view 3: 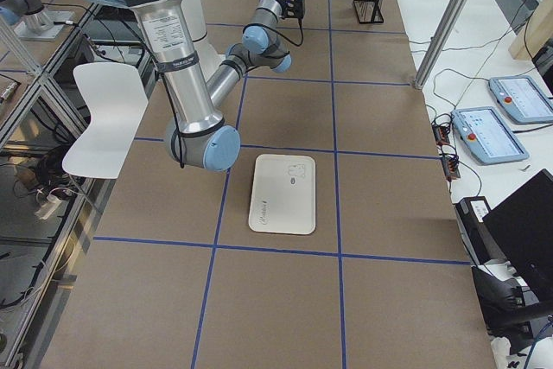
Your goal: Left arm grabs green cup and hands to right arm on tray
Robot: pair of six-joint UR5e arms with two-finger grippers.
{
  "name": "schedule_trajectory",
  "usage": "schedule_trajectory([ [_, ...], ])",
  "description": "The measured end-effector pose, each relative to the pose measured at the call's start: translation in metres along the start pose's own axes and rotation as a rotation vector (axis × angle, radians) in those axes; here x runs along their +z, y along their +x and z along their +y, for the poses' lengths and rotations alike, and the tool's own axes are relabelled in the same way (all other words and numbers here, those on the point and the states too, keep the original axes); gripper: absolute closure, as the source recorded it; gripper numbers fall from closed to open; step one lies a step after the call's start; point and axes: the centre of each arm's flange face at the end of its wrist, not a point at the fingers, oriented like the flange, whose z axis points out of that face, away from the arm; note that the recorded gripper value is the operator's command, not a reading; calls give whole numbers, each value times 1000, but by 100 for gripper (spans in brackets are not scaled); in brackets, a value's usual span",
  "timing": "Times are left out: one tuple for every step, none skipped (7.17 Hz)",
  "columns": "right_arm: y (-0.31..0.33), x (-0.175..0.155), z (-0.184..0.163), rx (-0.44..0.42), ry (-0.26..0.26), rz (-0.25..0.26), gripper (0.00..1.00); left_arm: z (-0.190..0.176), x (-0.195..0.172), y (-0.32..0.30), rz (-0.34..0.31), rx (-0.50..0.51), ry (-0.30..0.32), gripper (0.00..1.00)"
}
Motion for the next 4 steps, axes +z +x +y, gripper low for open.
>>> schedule_trajectory([
  [-1, 0, 0, 2, 1, -1, 20, 1, 1, -1, 0, -1, -4, 89],
  [-1, 0, 0, 2, 3, -1, 20, 3, 3, -1, 0, -3, -8, 89],
  [-1, 1, 0, 2, 5, 4, 20, 4, 4, -2, 0, -4, -11, 89],
  [0, 2, 0, 3, 8, 11, 22, 4, 5, -2, 0, -4, -12, 89],
])
